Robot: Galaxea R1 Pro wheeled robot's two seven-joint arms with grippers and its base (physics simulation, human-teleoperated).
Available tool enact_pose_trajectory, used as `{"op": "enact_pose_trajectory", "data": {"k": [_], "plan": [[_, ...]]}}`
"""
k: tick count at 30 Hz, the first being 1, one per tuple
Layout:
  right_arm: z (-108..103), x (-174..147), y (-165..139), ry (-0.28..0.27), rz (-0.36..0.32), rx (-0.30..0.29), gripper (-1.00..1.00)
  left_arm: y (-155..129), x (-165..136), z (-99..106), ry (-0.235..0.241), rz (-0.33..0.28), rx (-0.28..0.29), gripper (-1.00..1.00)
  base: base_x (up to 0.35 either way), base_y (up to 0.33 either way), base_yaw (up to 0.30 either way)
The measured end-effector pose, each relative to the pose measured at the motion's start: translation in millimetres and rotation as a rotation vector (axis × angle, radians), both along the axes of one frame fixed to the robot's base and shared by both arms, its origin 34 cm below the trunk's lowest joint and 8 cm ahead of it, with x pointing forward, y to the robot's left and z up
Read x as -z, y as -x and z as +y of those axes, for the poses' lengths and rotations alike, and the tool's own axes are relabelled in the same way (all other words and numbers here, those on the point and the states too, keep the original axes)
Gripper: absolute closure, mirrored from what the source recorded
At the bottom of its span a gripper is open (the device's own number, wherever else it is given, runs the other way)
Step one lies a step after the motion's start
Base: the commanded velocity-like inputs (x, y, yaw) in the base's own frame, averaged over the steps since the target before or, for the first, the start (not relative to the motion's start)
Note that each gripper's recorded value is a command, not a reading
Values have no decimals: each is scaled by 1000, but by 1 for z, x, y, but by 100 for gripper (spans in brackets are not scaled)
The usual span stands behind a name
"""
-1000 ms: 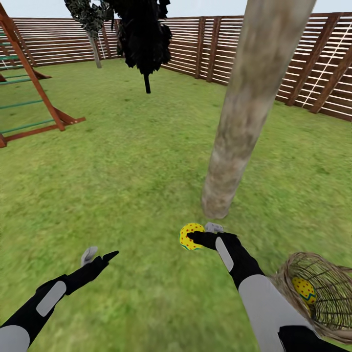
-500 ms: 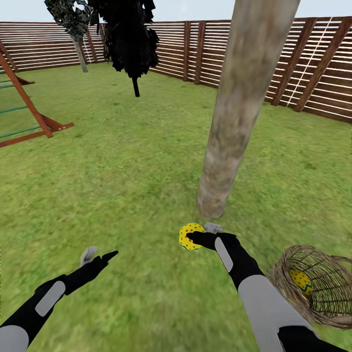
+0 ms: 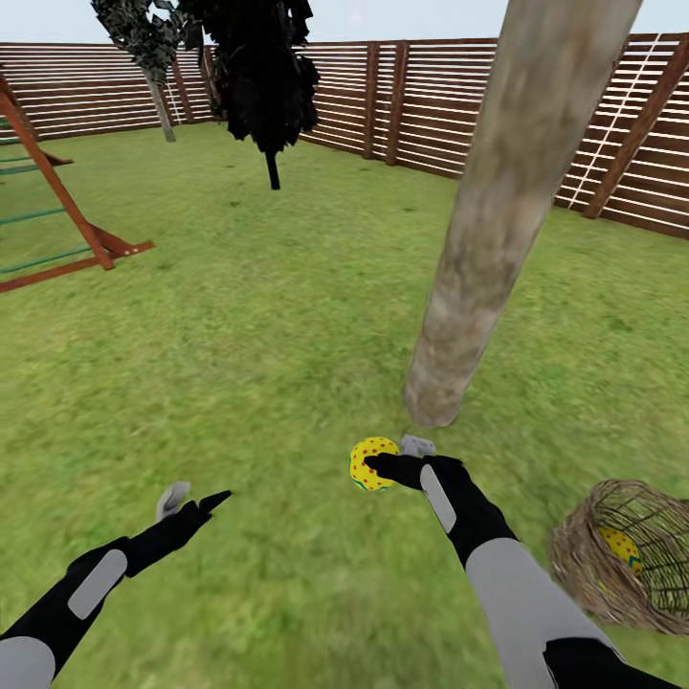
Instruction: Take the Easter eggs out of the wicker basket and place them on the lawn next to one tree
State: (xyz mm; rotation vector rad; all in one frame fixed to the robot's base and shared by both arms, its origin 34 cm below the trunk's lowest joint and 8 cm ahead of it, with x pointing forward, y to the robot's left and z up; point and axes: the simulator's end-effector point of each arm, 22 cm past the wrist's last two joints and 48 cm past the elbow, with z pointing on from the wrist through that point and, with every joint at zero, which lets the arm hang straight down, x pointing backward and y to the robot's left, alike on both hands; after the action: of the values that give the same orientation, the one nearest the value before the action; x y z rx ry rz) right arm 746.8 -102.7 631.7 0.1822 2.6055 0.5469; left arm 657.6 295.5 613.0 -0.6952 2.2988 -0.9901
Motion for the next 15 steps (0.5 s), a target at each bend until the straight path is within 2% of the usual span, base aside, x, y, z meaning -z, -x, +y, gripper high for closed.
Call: {"op": "enact_pose_trajectory", "data": {"k": [15], "plan": [[0, -1, 0, -3, -2, 0, 100, 0, 0, -1, 0, -1, 1, -100, 0, 294, -242]]}}
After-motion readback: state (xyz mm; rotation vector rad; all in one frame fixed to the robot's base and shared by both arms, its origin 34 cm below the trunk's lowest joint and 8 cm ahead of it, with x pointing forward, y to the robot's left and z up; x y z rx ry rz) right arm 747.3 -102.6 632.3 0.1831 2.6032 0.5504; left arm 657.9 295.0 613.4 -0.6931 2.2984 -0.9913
